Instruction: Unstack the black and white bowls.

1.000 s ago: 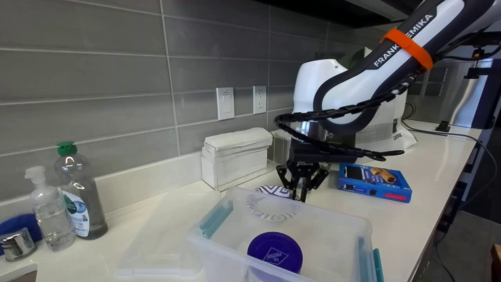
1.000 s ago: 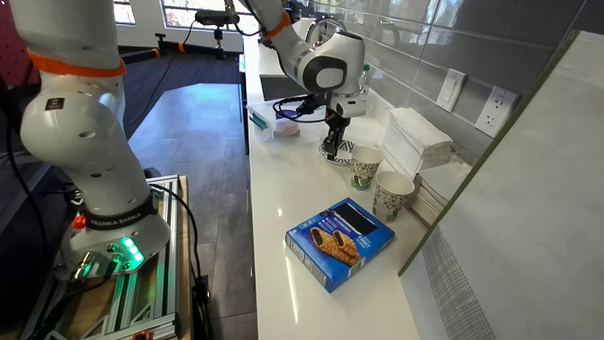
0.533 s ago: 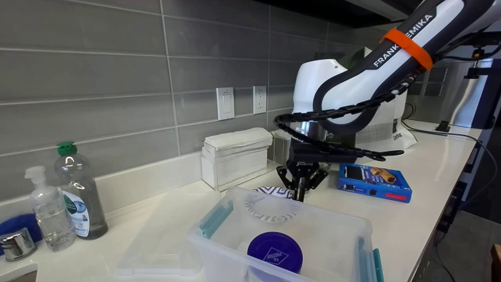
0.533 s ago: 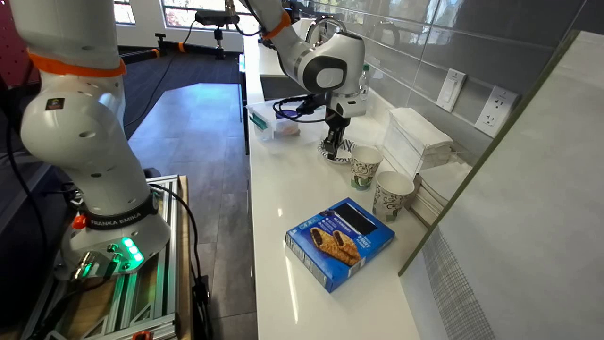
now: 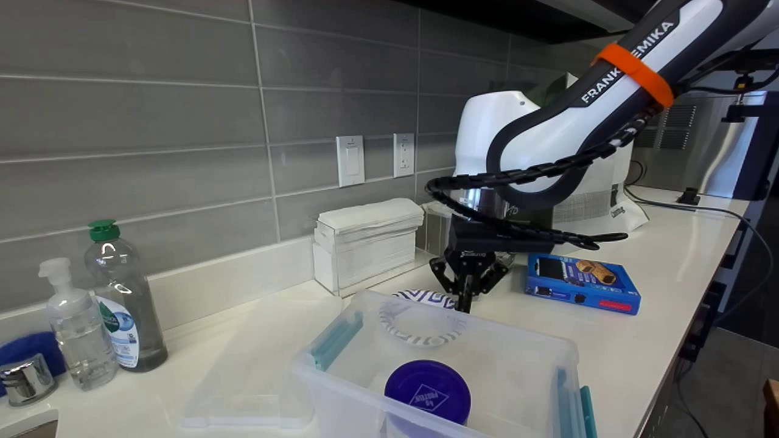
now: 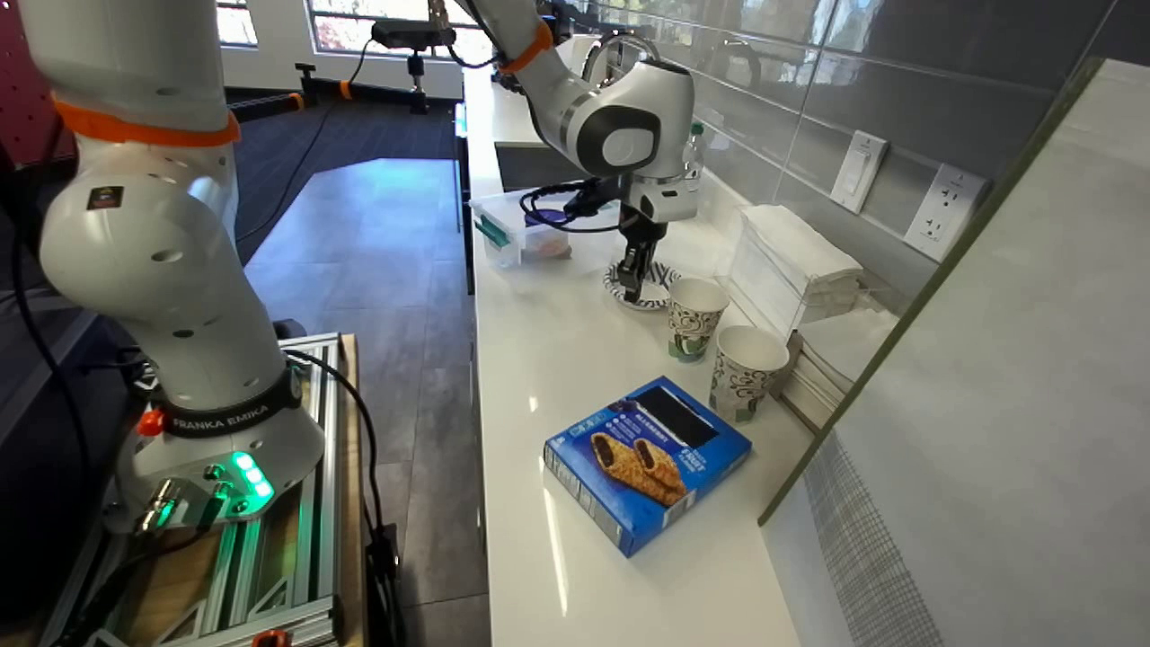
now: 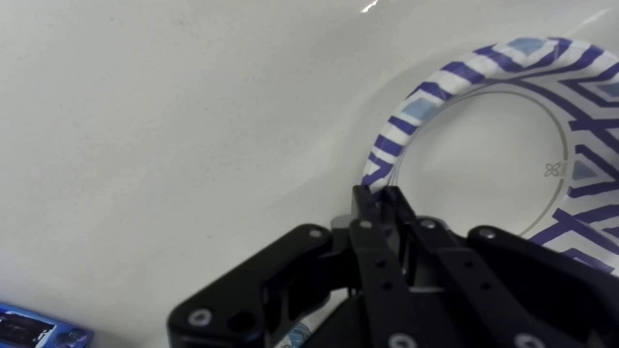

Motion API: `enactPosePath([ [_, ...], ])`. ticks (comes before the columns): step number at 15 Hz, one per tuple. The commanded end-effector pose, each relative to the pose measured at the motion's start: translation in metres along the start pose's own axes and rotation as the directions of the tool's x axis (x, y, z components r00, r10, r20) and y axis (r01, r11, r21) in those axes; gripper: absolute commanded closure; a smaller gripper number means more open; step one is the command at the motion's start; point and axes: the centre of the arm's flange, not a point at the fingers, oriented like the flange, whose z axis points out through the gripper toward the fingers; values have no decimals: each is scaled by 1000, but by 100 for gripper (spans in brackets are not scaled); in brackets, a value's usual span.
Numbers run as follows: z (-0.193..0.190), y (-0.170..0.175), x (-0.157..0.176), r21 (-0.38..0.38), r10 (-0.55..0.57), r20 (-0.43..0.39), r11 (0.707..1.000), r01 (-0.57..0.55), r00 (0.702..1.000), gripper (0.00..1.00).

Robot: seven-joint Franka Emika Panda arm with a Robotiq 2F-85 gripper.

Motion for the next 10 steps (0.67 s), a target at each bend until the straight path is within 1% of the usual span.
enactPosePath([
  [1, 0, -1, -2, 1, 7, -15, 1000, -7, 1000, 92],
  [2, 0, -1, -2, 0, 7, -15, 1000, -7, 1000, 90],
  [3, 0, -1, -2, 0, 6, -16, 1000, -6, 1000, 81],
  [4, 0, -1, -3, 1, 5, -15, 1000, -5, 1000, 78],
  [5, 0, -1, -3, 1, 5, -14, 1000, -5, 1000, 71],
  [6, 1, -1, -3, 0, 4, -14, 1000, -4, 1000, 70],
  [7, 1, -2, -3, 0, 3, -13, 1000, -3, 1000, 66],
  [8, 2, -2, -3, 1, 3, -13, 1000, -3, 1000, 68],
  [10, 3, -3, -4, 3, 3, -13, 1000, -3, 1000, 68],
])
